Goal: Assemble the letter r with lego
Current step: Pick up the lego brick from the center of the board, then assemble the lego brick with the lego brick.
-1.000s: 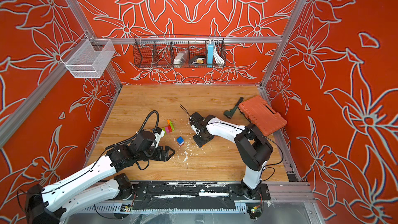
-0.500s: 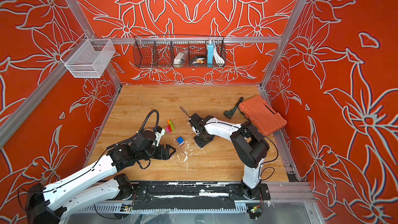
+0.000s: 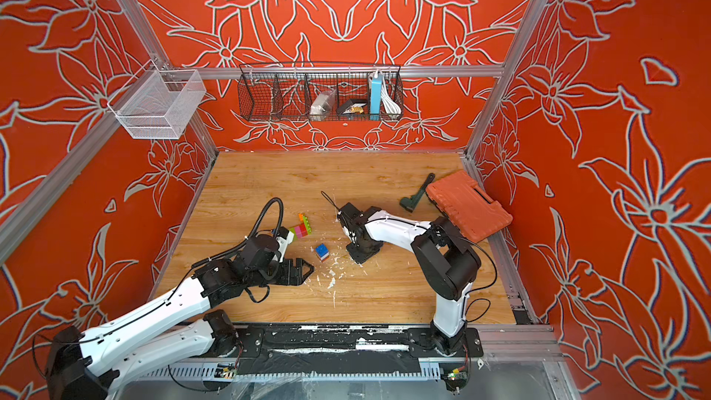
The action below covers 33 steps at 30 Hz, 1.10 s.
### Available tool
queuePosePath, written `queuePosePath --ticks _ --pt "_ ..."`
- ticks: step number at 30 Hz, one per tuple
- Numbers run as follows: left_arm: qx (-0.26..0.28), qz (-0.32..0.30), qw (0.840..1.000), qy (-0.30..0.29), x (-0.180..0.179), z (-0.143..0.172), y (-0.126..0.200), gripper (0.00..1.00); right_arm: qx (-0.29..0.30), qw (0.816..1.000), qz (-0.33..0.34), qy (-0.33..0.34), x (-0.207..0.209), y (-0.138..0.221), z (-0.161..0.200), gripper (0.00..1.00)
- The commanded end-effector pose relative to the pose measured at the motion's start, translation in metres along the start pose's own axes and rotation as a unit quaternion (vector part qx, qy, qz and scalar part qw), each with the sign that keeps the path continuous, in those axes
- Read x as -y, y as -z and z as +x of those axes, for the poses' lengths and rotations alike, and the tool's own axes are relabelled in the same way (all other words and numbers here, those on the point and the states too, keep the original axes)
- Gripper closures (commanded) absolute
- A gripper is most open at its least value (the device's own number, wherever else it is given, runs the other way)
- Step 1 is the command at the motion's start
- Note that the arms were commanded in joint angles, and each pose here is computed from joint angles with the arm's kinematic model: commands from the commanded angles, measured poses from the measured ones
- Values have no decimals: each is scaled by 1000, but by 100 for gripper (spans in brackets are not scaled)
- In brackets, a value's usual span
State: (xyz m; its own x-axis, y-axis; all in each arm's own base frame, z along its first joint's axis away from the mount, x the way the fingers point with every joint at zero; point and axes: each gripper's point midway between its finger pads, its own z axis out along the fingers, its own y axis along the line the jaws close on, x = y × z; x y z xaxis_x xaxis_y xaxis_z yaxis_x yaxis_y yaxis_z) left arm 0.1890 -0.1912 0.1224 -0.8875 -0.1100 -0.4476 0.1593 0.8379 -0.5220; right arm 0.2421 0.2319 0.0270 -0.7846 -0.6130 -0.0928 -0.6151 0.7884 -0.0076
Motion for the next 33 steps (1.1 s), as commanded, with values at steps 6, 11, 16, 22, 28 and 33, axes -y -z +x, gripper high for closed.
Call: queuePosePath --ticks 6,11,16,22,28,33 --pt "19 60 993 103 -18 -23 -8 15 92 994 -24 -48 -13 75 -28 100" --pt "29 94 983 158 -30 -38 -10 17 128 989 -71 -8 -46 99 -50 100" --pt "37 116 972 201 -41 -45 -12 18 56 994 -90 -14 -65 102 -57 100" --pt "45 127 960 245 -58 -46 -13 19 20 999 -26 25 -81 95 -64 100" --pt "53 132 949 282 -75 -45 -12 20 5 999 -2 33 -94 90 -72 100" --pt "59 133 939 311 -86 -43 -11 20 -17 999 6 26 -96 83 -76 100"
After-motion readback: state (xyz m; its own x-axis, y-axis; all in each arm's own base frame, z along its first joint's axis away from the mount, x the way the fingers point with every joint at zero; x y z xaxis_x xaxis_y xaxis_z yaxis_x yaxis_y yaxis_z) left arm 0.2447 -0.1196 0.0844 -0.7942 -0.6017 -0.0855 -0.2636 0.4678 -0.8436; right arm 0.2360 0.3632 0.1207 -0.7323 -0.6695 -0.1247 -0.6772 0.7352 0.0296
